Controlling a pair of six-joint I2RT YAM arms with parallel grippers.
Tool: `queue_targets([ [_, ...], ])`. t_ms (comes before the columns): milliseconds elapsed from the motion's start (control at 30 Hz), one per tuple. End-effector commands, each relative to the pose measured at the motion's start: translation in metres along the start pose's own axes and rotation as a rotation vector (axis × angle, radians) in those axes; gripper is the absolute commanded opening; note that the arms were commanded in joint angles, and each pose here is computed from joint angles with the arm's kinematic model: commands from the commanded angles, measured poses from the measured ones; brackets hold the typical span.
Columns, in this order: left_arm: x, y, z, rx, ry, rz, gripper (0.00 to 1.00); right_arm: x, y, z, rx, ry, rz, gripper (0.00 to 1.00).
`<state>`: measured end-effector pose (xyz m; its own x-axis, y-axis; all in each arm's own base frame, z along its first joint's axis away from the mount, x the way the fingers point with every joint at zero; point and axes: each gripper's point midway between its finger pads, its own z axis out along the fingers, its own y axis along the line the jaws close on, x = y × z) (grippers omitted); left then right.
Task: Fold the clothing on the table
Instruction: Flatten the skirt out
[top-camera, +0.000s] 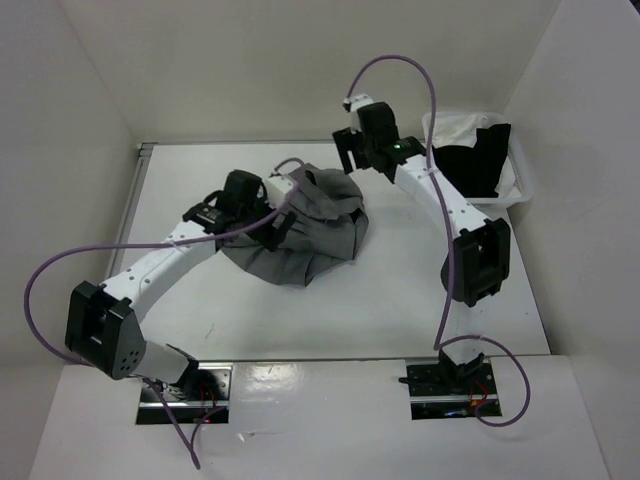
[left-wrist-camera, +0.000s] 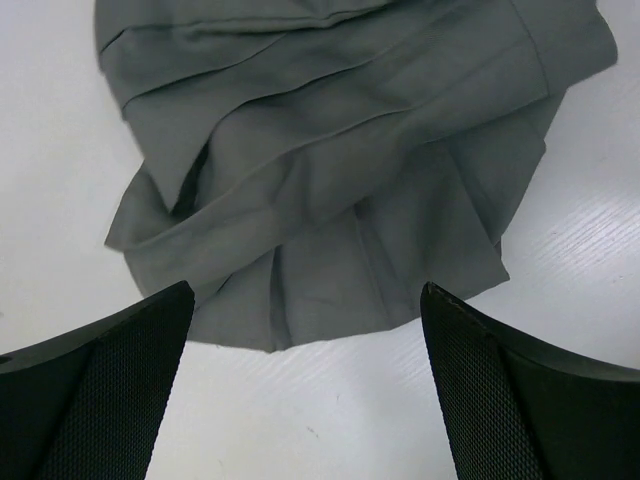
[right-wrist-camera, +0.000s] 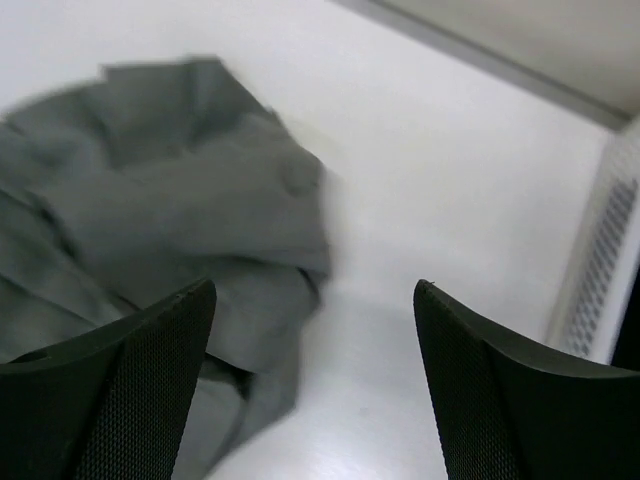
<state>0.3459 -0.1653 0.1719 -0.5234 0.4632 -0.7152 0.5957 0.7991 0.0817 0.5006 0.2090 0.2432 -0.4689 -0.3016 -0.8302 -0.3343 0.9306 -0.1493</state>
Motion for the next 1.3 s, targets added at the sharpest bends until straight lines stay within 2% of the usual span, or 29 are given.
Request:
queue_targets([
  [0, -0.007, -0.007, 0.012, -0.093, -0.031, 0.125, 1.00, 0.004, -0.050, -0.042, 0.055, -0.011, 0.052, 0.84],
  [33, -0.006, -0.020, 0.018, -0.088, -0.031, 0.182, 1.00, 0.008, -0.052, -0.049, 0.042, -0.016, 0.039, 0.84],
  [67, -0.010, -0.021, 0.024, -0.114, -0.047, 0.207, 1.00, 0.032, -0.051, -0.050, 0.048, 0.027, 0.020, 0.85],
  [100, -0.004, -0.029, 0.036, -0.098, -0.030, 0.236, 1.00, 0.025, -0.056, -0.071, 0.062, -0.016, 0.015, 0.85],
  [167, -0.007, -0.041, 0.050, -0.106, -0.048, 0.288, 1.00, 0.048, -0.059, -0.078, 0.067, 0.006, 0.003, 0.85],
  [233, -0.001, -0.049, 0.070, -0.101, -0.030, 0.321, 0.96, 0.051, -0.064, -0.097, 0.078, -0.013, 0.011, 0.85],
  [400, -0.017, -0.048, 0.100, -0.152, -0.118, 0.311, 0.89, 0.078, -0.075, -0.114, 0.084, 0.006, 0.033, 0.85],
  [567, -0.037, -0.050, 0.103, -0.171, -0.247, 0.248, 0.86, 0.084, -0.086, -0.137, 0.094, -0.019, 0.055, 0.85],
  [700, -0.050, -0.042, 0.109, -0.199, -0.257, 0.180, 0.81, 0.091, -0.086, -0.139, 0.074, -0.016, 0.066, 0.85],
  [833, -0.054, -0.047, 0.116, -0.176, -0.267, 0.160, 0.81, 0.091, -0.090, -0.141, 0.070, -0.027, 0.076, 0.85],
  [1133, -0.044, -0.061, 0.140, -0.127, -0.249, 0.193, 0.79, 0.095, -0.095, -0.135, 0.061, -0.018, 0.091, 0.85],
  [1267, -0.053, -0.061, 0.148, -0.130, -0.257, 0.201, 0.79, 0.100, -0.101, -0.134, 0.068, -0.008, 0.103, 0.85],
])
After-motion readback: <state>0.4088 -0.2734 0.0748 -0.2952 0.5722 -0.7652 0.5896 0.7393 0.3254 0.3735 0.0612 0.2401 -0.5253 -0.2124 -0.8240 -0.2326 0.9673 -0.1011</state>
